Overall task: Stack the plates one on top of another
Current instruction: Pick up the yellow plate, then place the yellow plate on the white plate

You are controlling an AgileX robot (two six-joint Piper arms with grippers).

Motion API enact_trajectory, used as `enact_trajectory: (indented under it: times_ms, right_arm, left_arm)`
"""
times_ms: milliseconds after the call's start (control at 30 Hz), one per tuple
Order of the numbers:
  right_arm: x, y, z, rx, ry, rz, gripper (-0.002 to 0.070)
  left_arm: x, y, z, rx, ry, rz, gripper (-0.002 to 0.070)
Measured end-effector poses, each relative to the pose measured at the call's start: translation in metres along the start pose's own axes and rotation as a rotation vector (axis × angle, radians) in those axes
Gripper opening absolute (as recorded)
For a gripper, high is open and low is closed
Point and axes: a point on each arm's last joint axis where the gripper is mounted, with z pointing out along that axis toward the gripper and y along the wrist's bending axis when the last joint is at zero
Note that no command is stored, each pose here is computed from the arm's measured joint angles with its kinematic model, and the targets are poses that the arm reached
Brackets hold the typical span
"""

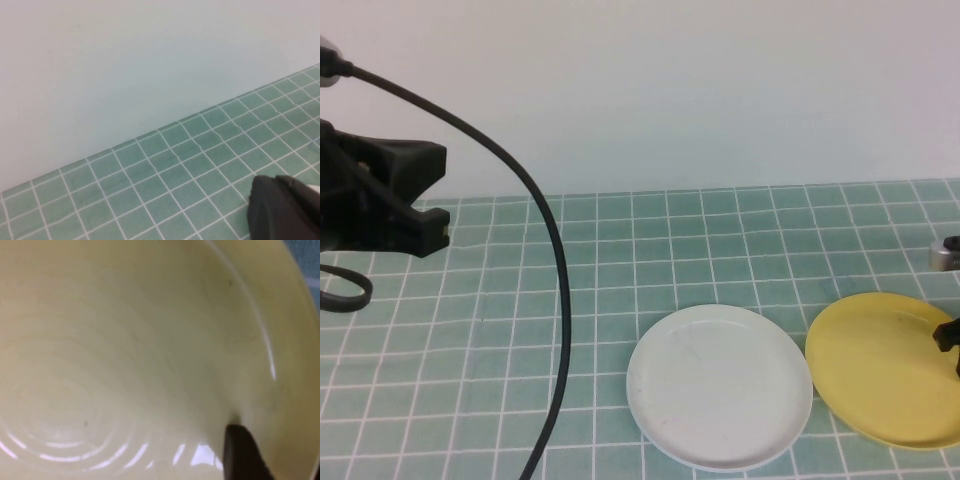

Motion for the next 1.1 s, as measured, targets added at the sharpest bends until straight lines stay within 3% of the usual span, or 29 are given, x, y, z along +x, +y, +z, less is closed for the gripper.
enact_trajectory:
  times_ms: [167, 233, 533, 733, 833, 967, 1100]
  right_arm:
    - [-0.002, 0.0, -0.002, -0.002, 0.011, 0.0, 0.0093]
    - [-0.005, 0.0, -0.006, -0.004, 0.007, 0.001, 0.005]
    - [-0.028, -0.004, -0.045, 0.007, 0.009, -0.02, 0.0017]
    - [-0.054, -0.007, -0.104, 0.041, -0.078, -0.049, 0.0014]
    - [-0.064, -0.002, -0.135, -0.011, -0.175, -0.041, 0.0014]
    - [-0.068, 0.029, -0.156, -0.149, -0.237, -0.085, 0.0014]
    - [-0.065, 0.091, -0.144, -0.161, -0.197, -0.246, 0.0014]
  left_arm:
    - [0.0, 0.0, 0.001, -0.004, -0.005, 0.0, 0.0]
    - [-0.001, 0.001, 0.001, -0.005, -0.007, 0.0, 0.0]
    - [-0.001, 0.001, 0.001, -0.005, -0.007, 0.0, 0.0]
    - [-0.001, 0.001, 0.001, -0.005, -0.007, 0.0, 0.0]
    - [-0.001, 0.001, 0.001, -0.005, -0.007, 0.0, 0.0]
    - [0.0, 0.0, 0.001, -0.003, -0.003, 0.0, 0.0]
    - [-0.001, 0.001, 0.001, -0.007, -0.009, 0.0, 0.0]
